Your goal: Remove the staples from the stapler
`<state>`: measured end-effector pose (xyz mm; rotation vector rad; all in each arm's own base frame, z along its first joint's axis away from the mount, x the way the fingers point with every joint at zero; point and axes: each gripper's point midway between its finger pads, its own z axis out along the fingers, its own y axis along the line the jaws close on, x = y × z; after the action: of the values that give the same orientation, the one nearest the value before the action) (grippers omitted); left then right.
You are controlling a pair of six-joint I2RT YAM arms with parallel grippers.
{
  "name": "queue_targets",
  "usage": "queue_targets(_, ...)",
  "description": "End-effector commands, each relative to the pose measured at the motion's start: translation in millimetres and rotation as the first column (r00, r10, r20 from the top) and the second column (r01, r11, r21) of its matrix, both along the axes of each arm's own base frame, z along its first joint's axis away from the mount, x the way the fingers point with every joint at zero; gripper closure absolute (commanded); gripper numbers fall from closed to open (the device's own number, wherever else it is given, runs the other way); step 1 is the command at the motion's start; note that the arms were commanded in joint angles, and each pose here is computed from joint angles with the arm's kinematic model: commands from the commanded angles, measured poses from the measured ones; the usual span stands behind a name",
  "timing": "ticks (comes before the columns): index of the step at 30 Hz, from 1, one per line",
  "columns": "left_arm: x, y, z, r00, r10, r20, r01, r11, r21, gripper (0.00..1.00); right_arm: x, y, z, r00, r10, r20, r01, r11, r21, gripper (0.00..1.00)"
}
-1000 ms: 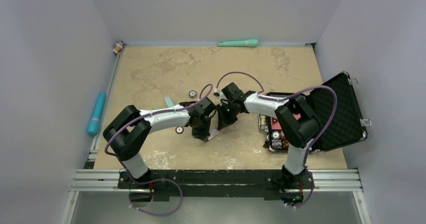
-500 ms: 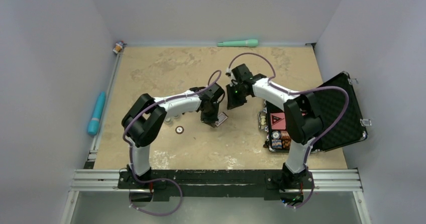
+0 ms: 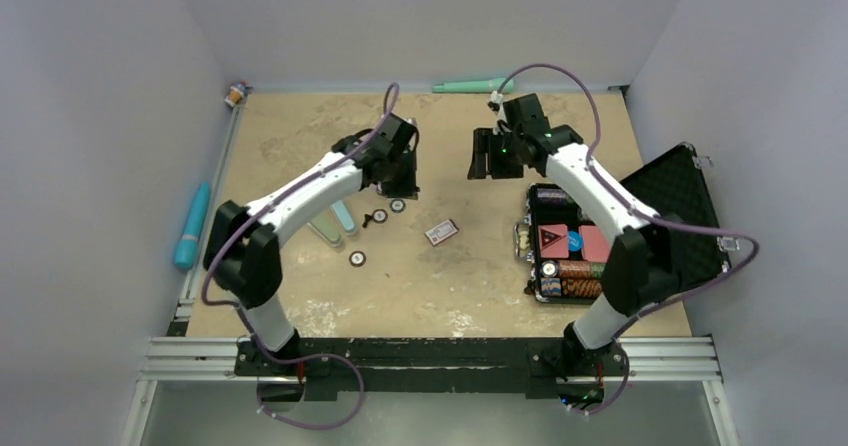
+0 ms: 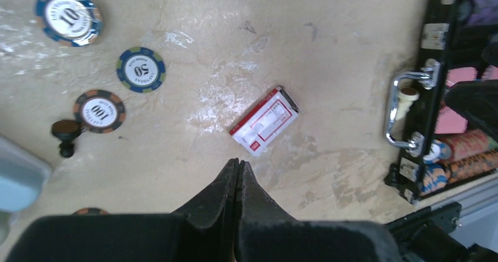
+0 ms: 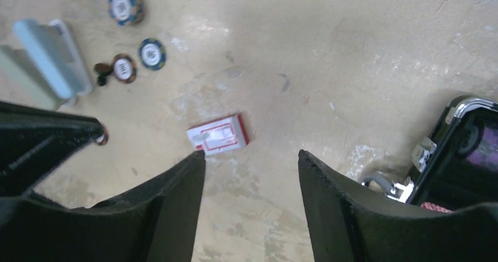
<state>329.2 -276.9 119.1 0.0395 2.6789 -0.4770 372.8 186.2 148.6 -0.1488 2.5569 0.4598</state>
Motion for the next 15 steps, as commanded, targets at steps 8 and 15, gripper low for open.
queue_targets(8,-50.3,84.9,105.1,0.946,0.029,0.324,-0.030,1.000,0.000,0.26,-47.4,-17.4,123.1,0.953,-0.081,0.292,0.034,0.986,0.164,0.01)
queue_targets(15,-70.5,148.4,113.1,0.910,0.030,0.412,-0.101,0.983,0.152,0.15,-74.2,-33.1,176.1,0.876,-0.142,0.462,0.029,0.970,0.242,0.01)
